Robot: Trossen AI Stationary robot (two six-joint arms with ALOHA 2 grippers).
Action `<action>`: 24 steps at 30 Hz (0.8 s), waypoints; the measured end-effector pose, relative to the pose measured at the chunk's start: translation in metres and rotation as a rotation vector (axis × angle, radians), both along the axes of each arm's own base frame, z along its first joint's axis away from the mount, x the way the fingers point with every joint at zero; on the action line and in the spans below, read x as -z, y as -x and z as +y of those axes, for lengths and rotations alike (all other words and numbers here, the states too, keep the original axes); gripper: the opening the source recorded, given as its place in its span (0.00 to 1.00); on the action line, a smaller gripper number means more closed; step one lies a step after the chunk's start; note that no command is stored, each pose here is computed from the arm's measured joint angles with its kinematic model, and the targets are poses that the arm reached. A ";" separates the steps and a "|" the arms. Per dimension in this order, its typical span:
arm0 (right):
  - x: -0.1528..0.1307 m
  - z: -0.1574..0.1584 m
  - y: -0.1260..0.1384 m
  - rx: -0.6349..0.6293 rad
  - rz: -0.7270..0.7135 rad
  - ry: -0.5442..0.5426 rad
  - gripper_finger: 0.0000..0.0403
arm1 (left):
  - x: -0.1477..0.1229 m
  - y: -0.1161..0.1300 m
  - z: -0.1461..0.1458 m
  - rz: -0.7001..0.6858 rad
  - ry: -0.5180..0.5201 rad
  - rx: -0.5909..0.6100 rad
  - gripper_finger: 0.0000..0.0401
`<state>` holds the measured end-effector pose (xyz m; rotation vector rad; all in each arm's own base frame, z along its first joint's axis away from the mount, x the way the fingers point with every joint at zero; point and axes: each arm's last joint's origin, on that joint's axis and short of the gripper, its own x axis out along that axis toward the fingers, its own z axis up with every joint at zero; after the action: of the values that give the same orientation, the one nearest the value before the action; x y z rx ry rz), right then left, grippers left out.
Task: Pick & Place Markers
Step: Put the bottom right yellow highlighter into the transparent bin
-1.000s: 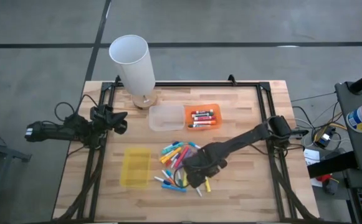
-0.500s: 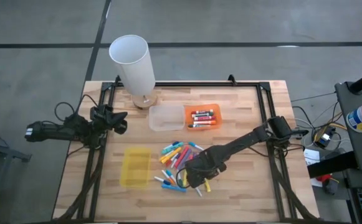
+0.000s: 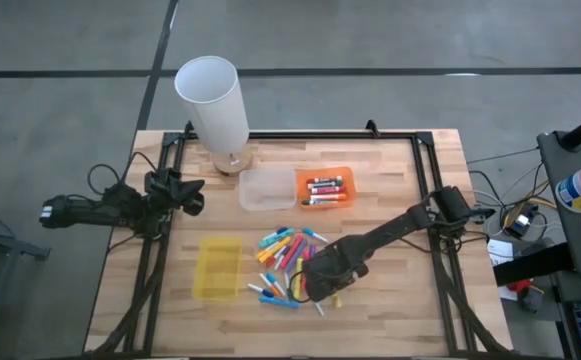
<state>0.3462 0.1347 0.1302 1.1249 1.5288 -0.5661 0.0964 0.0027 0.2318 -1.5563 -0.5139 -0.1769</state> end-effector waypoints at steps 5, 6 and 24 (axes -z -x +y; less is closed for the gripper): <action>0.001 -0.007 0.000 -0.054 -0.013 -0.005 0.11 | 0.001 0.000 0.000 0.002 0.001 0.000 0.00; 0.001 -0.009 -0.001 -0.065 -0.019 -0.006 0.11 | 0.001 0.000 0.000 0.002 0.001 -0.001 0.00; -0.083 -0.027 0.003 0.031 -0.329 0.165 0.11 | -0.016 0.004 0.000 -0.060 -0.072 -0.035 0.00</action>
<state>0.3433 0.1078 0.2131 1.0572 1.1631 -0.4909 0.0922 0.0027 0.2473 -1.4742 -0.5752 -0.2138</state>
